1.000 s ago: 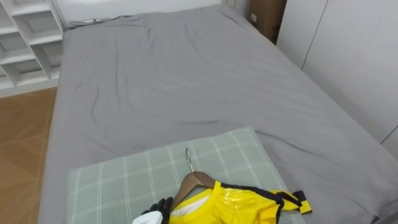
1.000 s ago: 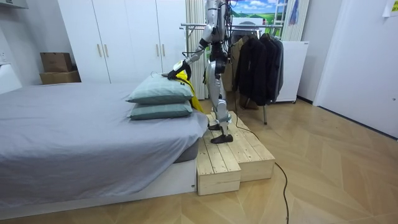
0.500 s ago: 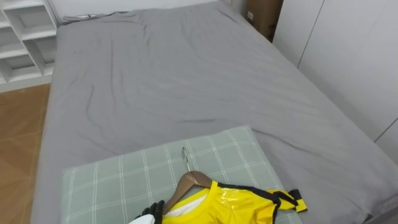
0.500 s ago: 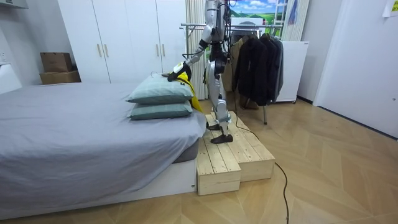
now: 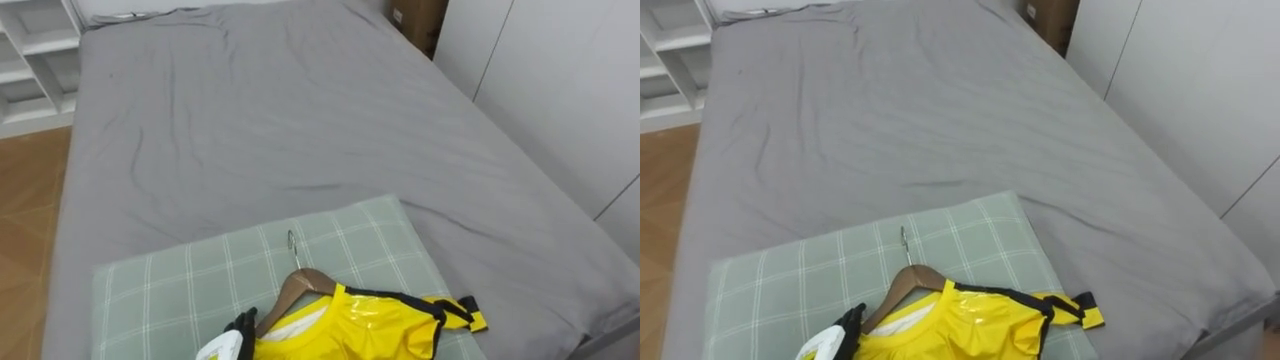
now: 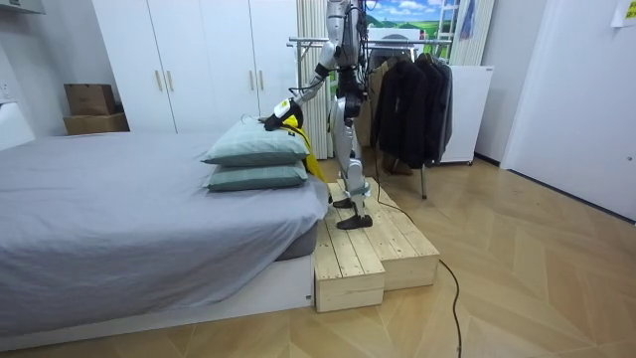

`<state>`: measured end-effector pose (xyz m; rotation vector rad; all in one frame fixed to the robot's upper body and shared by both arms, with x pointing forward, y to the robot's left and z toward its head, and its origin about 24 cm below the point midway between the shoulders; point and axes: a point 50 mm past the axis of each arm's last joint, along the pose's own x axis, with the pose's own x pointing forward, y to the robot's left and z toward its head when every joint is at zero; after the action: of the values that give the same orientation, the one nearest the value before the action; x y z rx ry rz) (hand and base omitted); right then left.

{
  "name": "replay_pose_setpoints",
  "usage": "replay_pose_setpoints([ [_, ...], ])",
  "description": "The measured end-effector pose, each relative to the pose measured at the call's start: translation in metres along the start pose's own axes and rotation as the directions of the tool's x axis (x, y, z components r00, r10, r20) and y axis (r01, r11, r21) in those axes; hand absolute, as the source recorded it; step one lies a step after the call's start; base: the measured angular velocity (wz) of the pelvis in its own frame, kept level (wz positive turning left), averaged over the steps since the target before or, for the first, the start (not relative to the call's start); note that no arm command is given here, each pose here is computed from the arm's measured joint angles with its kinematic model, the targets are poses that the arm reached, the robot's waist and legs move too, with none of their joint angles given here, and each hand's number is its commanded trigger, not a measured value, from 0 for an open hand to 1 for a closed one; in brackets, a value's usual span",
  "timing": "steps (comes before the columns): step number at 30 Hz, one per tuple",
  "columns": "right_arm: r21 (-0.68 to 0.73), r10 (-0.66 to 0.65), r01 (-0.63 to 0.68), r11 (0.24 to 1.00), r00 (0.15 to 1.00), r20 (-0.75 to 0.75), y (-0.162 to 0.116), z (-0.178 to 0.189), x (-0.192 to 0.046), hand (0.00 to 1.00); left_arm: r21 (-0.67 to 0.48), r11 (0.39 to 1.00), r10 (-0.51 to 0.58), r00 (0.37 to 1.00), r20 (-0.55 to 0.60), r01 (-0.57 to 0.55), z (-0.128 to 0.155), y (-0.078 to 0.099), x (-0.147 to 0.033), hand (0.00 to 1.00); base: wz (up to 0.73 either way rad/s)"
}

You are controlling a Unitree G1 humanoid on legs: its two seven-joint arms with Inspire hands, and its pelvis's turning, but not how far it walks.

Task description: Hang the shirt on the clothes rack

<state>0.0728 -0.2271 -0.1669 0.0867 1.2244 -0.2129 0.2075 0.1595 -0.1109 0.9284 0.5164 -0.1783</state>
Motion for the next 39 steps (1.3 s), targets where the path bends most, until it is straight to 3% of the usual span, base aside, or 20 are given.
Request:
replay_pose_setpoints([
  [10,-0.021,-0.001,0.001,1.0,1.0,0.003,0.001,0.003,0.001,0.0,-0.065,0.998,0.003,1.0,-0.019,-0.004,0.002,0.003,0.003,0.0,0.0],
  [39,-0.039,-0.001,0.002,0.999,1.0,0.002,0.001,0.006,0.001,0.0,-0.047,0.997,-0.06,0.998,-0.034,0.059,0.004,0.006,0.011,0.0,0.0],
])
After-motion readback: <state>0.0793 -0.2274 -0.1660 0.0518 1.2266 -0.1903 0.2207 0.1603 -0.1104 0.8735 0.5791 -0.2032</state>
